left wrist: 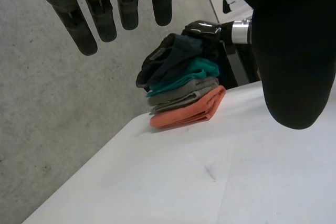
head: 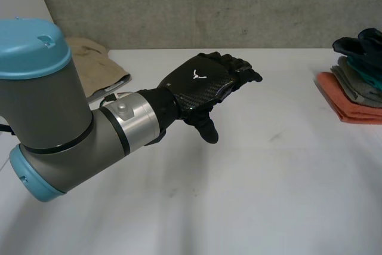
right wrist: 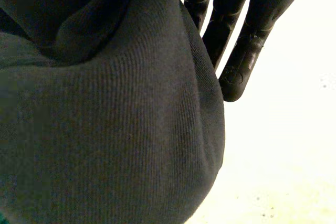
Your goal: Fold the laundry.
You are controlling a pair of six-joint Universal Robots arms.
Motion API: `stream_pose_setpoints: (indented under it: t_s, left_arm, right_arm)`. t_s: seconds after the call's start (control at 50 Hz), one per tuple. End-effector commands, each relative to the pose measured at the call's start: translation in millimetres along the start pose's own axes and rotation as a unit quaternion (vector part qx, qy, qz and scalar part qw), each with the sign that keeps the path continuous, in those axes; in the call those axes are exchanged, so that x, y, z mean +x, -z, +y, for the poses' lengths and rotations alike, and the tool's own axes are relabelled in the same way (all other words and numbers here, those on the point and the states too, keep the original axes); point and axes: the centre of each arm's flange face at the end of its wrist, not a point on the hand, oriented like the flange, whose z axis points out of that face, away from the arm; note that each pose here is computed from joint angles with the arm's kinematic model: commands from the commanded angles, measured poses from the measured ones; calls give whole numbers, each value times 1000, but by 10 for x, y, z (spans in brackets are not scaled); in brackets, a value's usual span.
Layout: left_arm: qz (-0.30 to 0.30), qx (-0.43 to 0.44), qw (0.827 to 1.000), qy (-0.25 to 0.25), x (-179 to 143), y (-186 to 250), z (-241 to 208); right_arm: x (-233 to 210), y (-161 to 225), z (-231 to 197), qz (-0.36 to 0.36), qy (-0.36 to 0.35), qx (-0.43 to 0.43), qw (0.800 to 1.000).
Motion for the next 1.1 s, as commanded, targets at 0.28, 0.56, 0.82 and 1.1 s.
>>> stream_pose_setpoints:
  t_s: [0.28,0.56,0.82,1.1]
  left_arm:
    - [0,-1,1000,1,3,3,9]
    - [-8,-1,1000,0,-40,9,1]
    - [-117,41,992,-34,-549,136,-279]
    - [-266,98,956,-68,-1278,273,-535]
  right_arm:
    - [-70,90,-49,-5,-7,-17,1000]
    - [510,494,-220,72,16,-120,990]
    - [1422,450,-1134,333,259,-100,901]
    - [-1052,-219,-2700,66,170,101,978]
